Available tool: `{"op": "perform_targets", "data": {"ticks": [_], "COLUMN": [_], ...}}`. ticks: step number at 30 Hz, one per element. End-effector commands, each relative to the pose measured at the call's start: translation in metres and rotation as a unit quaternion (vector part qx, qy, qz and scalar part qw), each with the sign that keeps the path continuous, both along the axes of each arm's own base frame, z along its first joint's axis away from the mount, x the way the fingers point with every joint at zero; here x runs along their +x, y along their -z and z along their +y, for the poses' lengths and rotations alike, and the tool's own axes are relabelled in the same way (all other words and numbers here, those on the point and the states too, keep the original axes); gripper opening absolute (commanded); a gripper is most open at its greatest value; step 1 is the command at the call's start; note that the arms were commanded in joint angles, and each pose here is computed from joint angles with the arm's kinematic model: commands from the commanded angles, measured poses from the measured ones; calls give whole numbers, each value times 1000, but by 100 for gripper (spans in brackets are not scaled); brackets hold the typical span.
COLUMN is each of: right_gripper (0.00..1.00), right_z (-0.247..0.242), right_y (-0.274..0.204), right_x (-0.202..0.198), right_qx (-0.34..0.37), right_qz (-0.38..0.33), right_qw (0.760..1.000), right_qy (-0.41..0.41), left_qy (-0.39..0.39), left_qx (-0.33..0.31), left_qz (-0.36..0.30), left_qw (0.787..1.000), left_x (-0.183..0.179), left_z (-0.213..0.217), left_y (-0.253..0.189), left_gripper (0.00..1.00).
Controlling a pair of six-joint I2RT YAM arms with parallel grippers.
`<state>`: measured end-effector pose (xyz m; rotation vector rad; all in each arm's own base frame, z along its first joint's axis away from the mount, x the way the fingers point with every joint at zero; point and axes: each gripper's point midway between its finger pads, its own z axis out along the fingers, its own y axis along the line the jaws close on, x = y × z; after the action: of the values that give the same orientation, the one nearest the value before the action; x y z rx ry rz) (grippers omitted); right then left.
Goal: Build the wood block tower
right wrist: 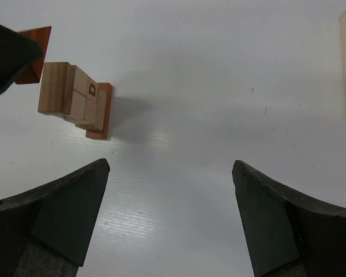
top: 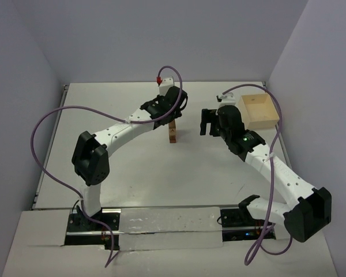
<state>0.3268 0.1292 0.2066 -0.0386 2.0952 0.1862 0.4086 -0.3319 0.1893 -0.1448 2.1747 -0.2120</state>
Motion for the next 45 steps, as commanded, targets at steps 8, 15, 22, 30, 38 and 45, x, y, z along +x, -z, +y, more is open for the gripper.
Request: {"op": "perform_targets", "data": {"ticks": [8, 15, 22, 30, 38, 45], "right_gripper": [95, 96, 96, 97, 98, 98], "right_z": [3, 6, 6, 8, 6, 7], "right_y": [-7, -14, -13, -14, -19, -22], "right_x": [23, 25, 26, 28, 27, 27], "right_qx": [24, 29, 30, 30, 28, 33], "right_qz": [41, 37, 39, 38, 32, 30], "right_qw": [998, 998, 998, 998, 999, 999], "right_qy": [31, 31, 29, 27, 28, 28], "left_qy": [6, 16, 18, 21, 19, 17], "left_qx": [-10, -16, -13, -15, -8, -6], "left_qz": [2, 13, 16, 17, 18, 12], "left_qw": [1000, 1000, 1000, 1000, 1000, 1000], "left_x": [-2, -12, -13, -15, -14, -13], "left_z": [-6, -4, -2, -2, -2, 0], "left_y": [-2, 4, 6, 6, 9, 6], "left_gripper": [2, 1, 1, 3, 4, 6]}}
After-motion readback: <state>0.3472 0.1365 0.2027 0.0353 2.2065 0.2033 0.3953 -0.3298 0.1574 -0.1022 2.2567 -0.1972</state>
